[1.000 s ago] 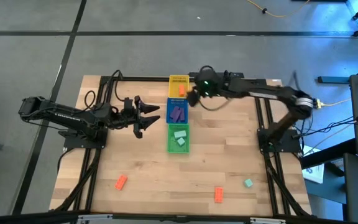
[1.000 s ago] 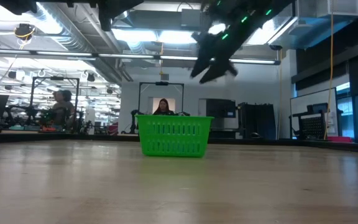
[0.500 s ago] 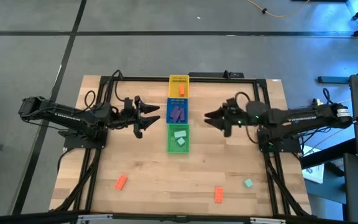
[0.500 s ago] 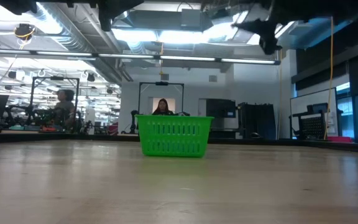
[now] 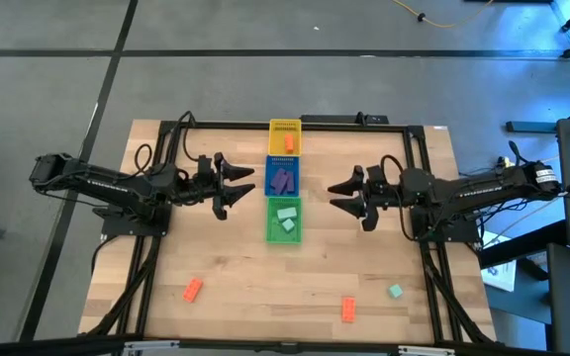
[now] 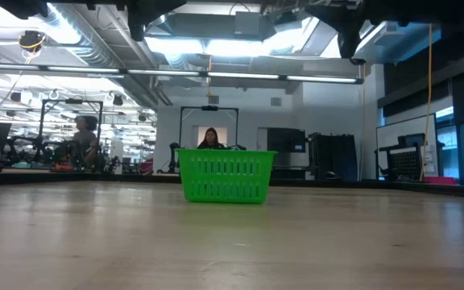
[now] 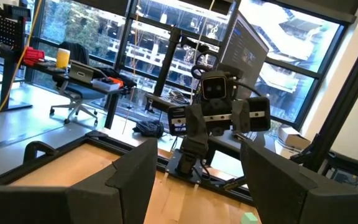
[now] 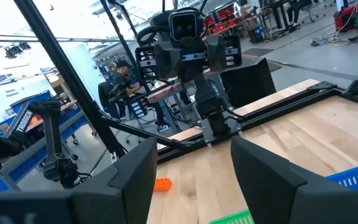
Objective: Sort & place blocks by color
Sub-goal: Put the left orange game piece into the yellow basket
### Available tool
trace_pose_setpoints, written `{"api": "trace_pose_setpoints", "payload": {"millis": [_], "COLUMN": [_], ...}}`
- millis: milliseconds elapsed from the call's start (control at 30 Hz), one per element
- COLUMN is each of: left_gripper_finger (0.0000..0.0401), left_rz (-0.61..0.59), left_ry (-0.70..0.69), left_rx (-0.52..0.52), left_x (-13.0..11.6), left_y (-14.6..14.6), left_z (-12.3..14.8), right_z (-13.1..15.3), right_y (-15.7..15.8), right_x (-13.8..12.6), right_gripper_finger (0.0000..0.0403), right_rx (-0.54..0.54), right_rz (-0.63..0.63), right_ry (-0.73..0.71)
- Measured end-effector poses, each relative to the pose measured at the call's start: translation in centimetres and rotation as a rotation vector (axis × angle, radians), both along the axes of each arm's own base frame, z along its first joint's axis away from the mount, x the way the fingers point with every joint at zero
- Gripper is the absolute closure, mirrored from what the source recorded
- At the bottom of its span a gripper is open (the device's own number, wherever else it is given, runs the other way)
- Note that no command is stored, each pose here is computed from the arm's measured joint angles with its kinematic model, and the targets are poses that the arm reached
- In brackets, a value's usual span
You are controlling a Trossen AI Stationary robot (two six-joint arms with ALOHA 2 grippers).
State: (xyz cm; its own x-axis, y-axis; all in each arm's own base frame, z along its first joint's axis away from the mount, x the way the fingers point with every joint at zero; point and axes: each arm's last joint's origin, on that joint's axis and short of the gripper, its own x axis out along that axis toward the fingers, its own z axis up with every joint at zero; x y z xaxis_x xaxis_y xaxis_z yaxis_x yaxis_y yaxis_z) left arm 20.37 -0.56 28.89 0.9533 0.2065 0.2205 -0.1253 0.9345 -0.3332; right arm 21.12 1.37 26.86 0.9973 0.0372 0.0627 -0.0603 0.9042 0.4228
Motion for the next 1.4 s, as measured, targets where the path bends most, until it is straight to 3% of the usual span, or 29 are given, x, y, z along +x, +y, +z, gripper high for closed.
{"api": "trace_pose_setpoints", "payload": {"millis": [100, 233, 300, 567, 633, 800, 1033, 1200, 1400], "left_gripper_finger": [0.0178, 0.0178, 0.0178, 0.0178, 0.0178, 0.0178, 0.0178, 0.0178, 0.0178], "left_rz": [-0.001, -0.022, -0.052, -0.037, -0.003, 0.059, 0.177, 0.267, 0.315], "left_ry": [-0.003, -0.034, 0.018, 0.845, 0.973, 1.143, 1.372, 1.474, 1.510], "left_rx": [-0.014, -0.131, -0.181, -0.423, -0.519, -0.722, -0.906, -0.961, -0.951], "left_x": [0.0, 0.1, 0.4, -0.4, -0.8, -1.6, -2.5, -3.0, -3.3], "left_y": [0.0, 0.0, -0.3, -3.6, -5.0, -9.4, -15.5, -18.5, -20.3], "left_z": [0.0, 0.5, 1.1, 1.8, 1.4, -1.3, -6.0, -9.0, -11.2], "right_z": [0.0, 0.0, 0.0, 0.0, 0.0, -0.1, -0.2, -0.2, -0.2], "right_y": [0.0, 0.0, 0.0, 0.0, 0.0, 0.0, 0.0, 0.0, 0.0], "right_x": [0.0, 0.0, 0.0, 0.0, 0.0, 0.0, 0.0, 0.0, 0.0], "right_gripper_finger": [0.0194, 0.0194, 0.0194, 0.0194, 0.0194, 0.0194, 0.0194, 0.0194, 0.0194], "right_rx": [0.001, 0.001, 0.001, 0.001, 0.001, 0.000, 0.000, 0.000, -0.001], "right_rz": [0.000, 0.000, -0.001, -0.001, -0.001, -0.001, -0.001, -0.001, -0.002], "right_ry": [0.000, 0.000, 0.001, 0.001, 0.004, 0.006, 0.015, 0.017, 0.017]}}
